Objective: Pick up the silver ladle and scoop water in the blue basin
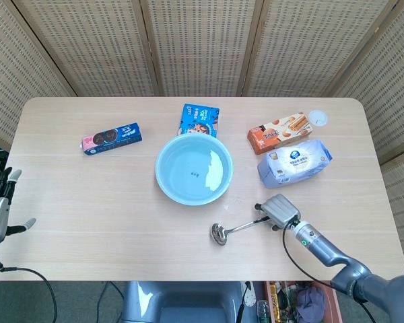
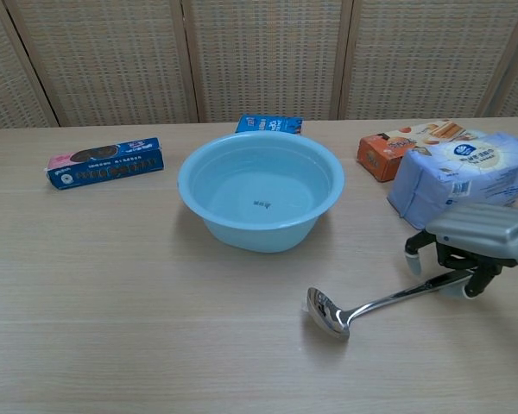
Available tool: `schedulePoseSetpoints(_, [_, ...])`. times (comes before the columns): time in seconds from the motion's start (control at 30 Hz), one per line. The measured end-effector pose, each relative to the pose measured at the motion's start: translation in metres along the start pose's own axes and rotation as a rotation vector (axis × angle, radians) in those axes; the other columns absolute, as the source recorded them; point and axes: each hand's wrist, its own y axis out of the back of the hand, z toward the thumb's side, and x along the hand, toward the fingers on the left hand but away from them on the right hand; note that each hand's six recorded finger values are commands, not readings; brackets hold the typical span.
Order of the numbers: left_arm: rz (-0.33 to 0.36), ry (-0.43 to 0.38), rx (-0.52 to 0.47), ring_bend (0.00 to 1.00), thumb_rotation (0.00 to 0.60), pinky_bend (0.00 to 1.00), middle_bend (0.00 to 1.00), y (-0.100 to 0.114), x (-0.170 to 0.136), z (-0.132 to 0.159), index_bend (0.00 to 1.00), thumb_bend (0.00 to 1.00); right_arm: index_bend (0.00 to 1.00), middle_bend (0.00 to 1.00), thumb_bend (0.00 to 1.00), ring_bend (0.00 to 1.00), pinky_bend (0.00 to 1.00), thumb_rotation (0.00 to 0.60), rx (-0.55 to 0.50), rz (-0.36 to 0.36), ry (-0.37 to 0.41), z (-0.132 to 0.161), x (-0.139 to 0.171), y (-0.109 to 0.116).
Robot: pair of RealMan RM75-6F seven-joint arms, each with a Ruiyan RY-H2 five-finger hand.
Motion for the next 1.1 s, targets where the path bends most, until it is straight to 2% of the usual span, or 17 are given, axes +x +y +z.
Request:
schedulePoseSetpoints(0.47, [-0.003, 0.004, -0.005, 0.00, 0.600, 0.00, 0.00, -0.001, 0.001, -0.001, 0.00, 0.00, 0.44, 0.96, 0.39, 0.94, 1.00, 0.600, 0.014, 0.040, -0.012, 0.000, -0.007, -0.009])
schedulePoseSetpoints(0.57, [-0.003, 0.004, -0.006, 0.00, 0.600, 0.00, 0.00, -0.001, 0.001, -0.001, 0.00, 0.00, 0.48, 0.96, 0.42, 0.94, 1.00, 0.600, 0.016, 0.046, -0.012, 0.000, -0.007, -0.010])
schedulePoseSetpoints(0.63, [-0.004, 0.003, -0.007, 0.00, 0.600, 0.00, 0.00, -0.001, 0.001, -0.001, 0.00, 0.00, 0.53, 0.96, 0.45, 0.94, 1.00, 0.600, 0.011, 0.048, -0.010, 0.001, -0.007, -0.011])
schedulePoseSetpoints(0.8, [-0.005, 0.001, -0.008, 0.00, 0.600, 0.00, 0.00, -0.001, 0.001, -0.001, 0.00, 0.00, 0.62, 0.96, 0.66, 0.94, 1.00, 0.600, -0.015, 0.049, -0.002, 0.003, -0.007, -0.011])
schedulePoseSetpoints(0.9, [-0.006, 0.000, -0.008, 0.00, 0.600, 0.00, 0.00, -0.001, 0.000, 0.000, 0.00, 0.00, 0.66, 0.96, 0.75, 0.94, 1.00, 0.600, -0.031, 0.050, 0.002, 0.003, -0.007, -0.010])
schedulePoseSetpoints(1.0, [-0.007, -0.001, -0.009, 0.00, 0.600, 0.00, 0.00, -0.001, 0.000, 0.000, 0.00, 0.00, 0.69, 0.96, 0.82, 0.94, 1.00, 0.600, -0.056, 0.052, 0.002, 0.003, -0.005, -0.008])
schedulePoseSetpoints(1.1, [-0.004, -0.001, -0.011, 0.00, 0.600, 0.00, 0.00, 0.000, 0.000, -0.001, 0.00, 0.00, 0.70, 0.96, 0.86, 0.94, 1.00, 0.600, -0.087, 0.053, -0.001, 0.001, -0.002, -0.004])
